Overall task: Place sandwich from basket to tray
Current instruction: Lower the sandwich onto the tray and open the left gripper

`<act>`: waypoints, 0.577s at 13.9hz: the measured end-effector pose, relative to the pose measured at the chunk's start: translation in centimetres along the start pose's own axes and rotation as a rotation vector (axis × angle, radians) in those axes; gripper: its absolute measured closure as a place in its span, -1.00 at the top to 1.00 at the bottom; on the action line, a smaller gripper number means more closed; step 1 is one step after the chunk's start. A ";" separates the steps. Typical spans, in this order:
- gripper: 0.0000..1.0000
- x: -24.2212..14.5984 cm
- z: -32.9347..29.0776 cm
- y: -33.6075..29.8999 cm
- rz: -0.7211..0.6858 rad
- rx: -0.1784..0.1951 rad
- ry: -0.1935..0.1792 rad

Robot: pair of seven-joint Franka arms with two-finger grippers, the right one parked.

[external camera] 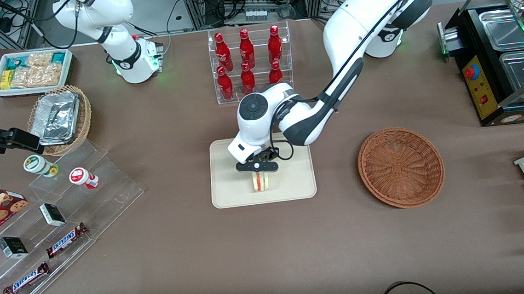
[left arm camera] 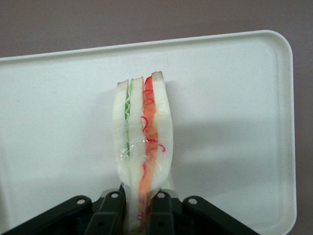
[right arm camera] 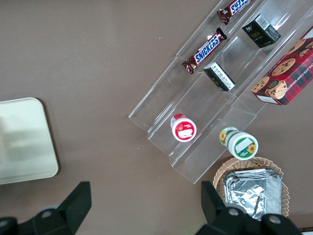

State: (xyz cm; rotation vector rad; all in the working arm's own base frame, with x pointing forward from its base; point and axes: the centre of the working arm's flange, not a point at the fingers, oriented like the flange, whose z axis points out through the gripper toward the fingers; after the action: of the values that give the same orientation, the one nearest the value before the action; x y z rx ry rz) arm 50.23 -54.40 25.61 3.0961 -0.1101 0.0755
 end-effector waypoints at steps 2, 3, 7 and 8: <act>-0.66 -0.6 1.1 0.4 0.009 0.015 0.001; -0.66 -0.9 1.6 0.6 0.014 0.019 -0.004; -0.55 -1.1 2.5 0.7 -0.004 0.027 -0.008; -0.34 -0.9 2.3 0.7 -0.034 0.024 -0.004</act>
State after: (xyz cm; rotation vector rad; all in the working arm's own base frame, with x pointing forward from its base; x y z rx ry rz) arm 49.38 -55.15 23.30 3.1212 -0.0573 0.0695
